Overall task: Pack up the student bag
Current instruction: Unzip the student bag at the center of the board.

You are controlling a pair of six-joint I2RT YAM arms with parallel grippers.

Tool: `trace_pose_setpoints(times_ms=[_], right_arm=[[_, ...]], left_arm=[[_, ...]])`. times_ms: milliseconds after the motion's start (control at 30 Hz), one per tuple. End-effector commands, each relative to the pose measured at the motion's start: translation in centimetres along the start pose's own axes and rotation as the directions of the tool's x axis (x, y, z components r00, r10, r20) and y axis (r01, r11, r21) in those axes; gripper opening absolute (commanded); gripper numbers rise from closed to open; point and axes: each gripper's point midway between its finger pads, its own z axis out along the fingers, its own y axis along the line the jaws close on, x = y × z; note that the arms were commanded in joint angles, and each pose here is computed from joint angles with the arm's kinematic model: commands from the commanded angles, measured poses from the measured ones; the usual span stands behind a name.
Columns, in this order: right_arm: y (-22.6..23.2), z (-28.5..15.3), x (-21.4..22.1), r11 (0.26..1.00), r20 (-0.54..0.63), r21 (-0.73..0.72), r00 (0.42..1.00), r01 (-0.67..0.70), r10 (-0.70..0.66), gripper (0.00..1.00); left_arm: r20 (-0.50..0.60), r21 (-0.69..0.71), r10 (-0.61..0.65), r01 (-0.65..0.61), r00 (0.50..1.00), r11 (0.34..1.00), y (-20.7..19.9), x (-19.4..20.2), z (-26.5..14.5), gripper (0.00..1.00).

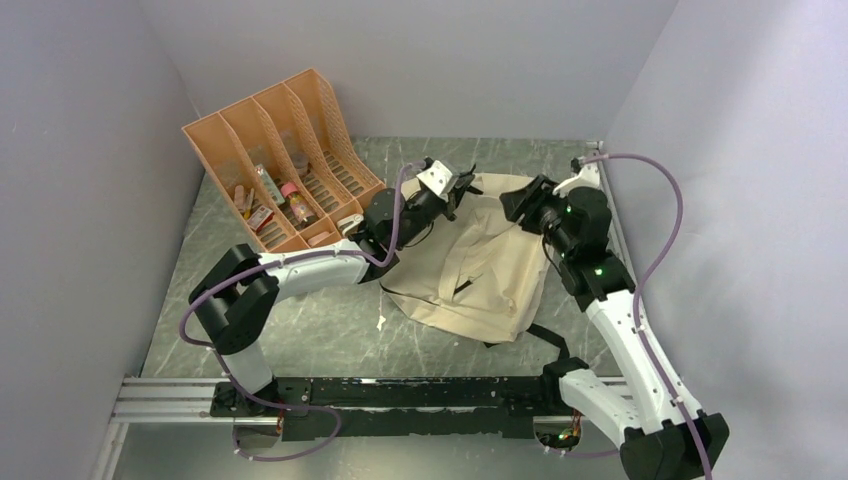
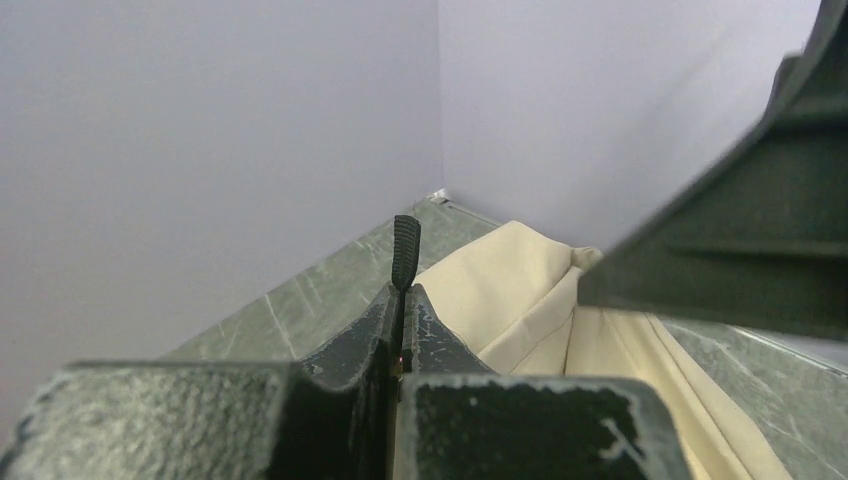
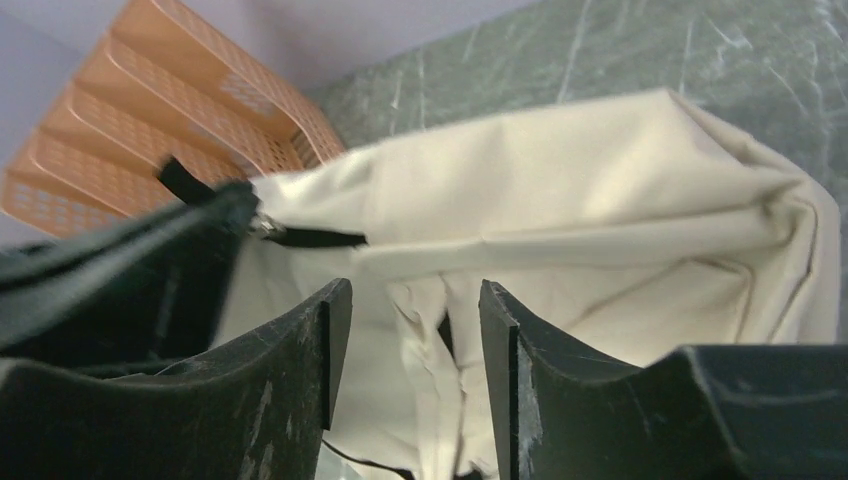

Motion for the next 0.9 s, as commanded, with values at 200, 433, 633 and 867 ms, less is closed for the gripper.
trace_pose_setpoints(times_ms=[200, 433, 633, 867], right_arm=[[1.5, 0.1, -0.5, 0.966, 0.046, -0.129, 0.975, 0.224, -0.219, 0.57], [2.0, 0.9, -2.0, 0.804, 0.296, -0.155, 0.804, 0.574, -0.516, 0.52], [3.0, 0.6, -0.5, 0.479, 0.373, -0.204, 0.52, 0.854, -0.768, 0.69], [3.9, 0.3, 4.3, 0.152, 0.34, -0.503, 0.357, 0.851, -0.87, 0.72]], left_arm=[[0.133, 0.125, -0.066, 0.049, 0.989, 0.991, -1.8, -5.3, 0.1, 0.05], [0.124, 0.152, -0.065, 0.045, 0.99, 0.987, -2.0, -5.0, 0.0, 0.05], [0.099, 0.138, -0.046, 0.032, 0.994, 0.99, -1.7, -4.2, 0.0, 0.05], [0.08, 0.139, -0.05, 0.039, 0.996, 0.99, -1.8, -3.7, 0.3, 0.05]])
